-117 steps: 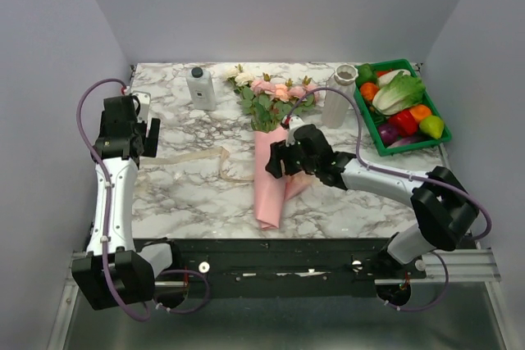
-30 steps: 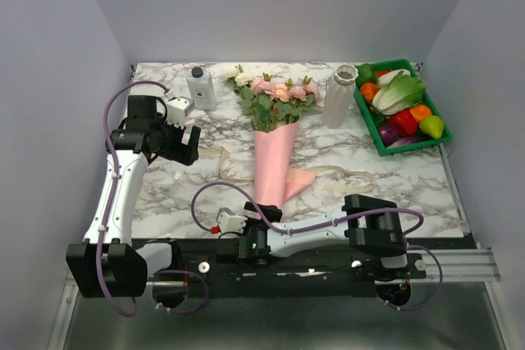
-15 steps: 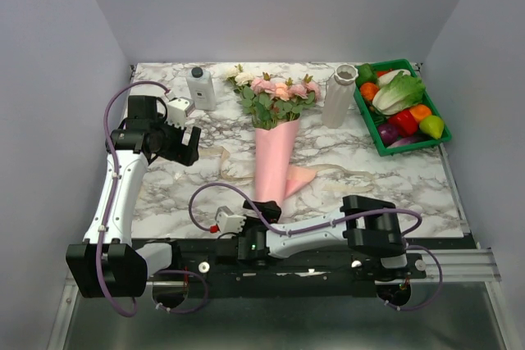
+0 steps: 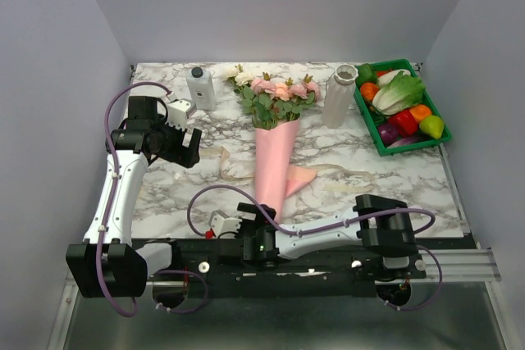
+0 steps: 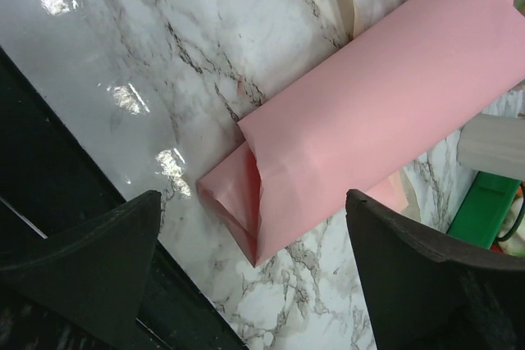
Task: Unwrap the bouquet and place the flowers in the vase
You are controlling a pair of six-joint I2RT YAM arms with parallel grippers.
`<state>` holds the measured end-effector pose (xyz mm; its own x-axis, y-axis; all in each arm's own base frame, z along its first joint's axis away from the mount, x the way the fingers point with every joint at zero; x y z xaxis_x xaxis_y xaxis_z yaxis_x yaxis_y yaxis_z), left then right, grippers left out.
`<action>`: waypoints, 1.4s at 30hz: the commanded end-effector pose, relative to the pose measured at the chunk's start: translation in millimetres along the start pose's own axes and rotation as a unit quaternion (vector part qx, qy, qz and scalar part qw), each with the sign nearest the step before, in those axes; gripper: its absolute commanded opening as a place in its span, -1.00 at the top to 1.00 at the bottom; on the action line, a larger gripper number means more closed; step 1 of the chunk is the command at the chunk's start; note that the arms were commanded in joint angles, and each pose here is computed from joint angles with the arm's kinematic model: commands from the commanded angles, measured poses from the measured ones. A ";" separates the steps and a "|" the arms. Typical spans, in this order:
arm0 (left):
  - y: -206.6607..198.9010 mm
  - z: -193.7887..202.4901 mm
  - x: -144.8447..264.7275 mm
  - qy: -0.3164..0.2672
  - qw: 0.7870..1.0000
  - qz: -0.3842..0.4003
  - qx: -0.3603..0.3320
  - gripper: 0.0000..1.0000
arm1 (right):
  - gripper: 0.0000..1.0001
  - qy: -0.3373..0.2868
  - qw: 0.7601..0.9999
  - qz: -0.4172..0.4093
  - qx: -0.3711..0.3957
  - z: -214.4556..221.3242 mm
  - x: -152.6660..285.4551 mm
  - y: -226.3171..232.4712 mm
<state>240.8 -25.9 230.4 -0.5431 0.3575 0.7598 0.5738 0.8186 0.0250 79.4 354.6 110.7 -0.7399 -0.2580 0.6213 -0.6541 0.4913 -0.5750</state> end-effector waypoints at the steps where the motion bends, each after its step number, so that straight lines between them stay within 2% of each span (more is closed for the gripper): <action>1: -1.9 -6.0 6.3 -0.014 1.000 0.008 -0.008 -0.98 | -1.00 0.007 0.999 0.048 0.004 5.8 -11.8 -8.8; 10: -0.6 -9.2 4.4 -0.014 1.000 0.013 -0.003 -0.98 | -1.00 -0.007 0.995 0.102 -0.014 -2.6 -13.5 -32.6; 16: 0.4 -9.4 4.0 -0.012 1.000 0.011 -0.003 -0.98 | -1.00 0.013 0.993 0.118 -0.011 11.1 -23.7 -45.0; 25: 2.2 -13.2 3.4 -0.013 1.000 0.012 0.002 -0.98 | -1.00 0.008 0.990 0.138 -0.007 15.5 -31.1 -45.0; 33: 1.3 -12.5 3.6 -0.013 1.000 0.013 0.004 -0.98 | -0.80 -0.059 0.973 0.209 -0.074 -9.4 -29.0 -56.4; 38: 0.7 -13.5 4.9 -0.017 1.000 0.013 0.002 -0.98 | -0.75 -0.072 0.962 0.245 -0.099 -8.0 -29.3 -59.0; 42: -0.2 -13.6 4.5 -0.017 1.000 0.017 0.003 -0.98 | -0.64 -0.080 0.950 0.276 -0.124 -6.5 -23.5 -67.6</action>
<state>246.1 -26.6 232.4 -0.5328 0.3647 0.7636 0.5790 0.8152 0.0147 139.1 340.8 124.7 -0.9578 -0.0862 0.2743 -0.2567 0.6861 -0.6807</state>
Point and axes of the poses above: each gripper's point midway between its finger pads, its own x axis back along the fingers, its own y axis along the line the jaws close on, z = x × y, the point moved 6 cm from there along x, back along the fingers, and after that the axes turned 10 degrees about -x, right-handed, at the moved point
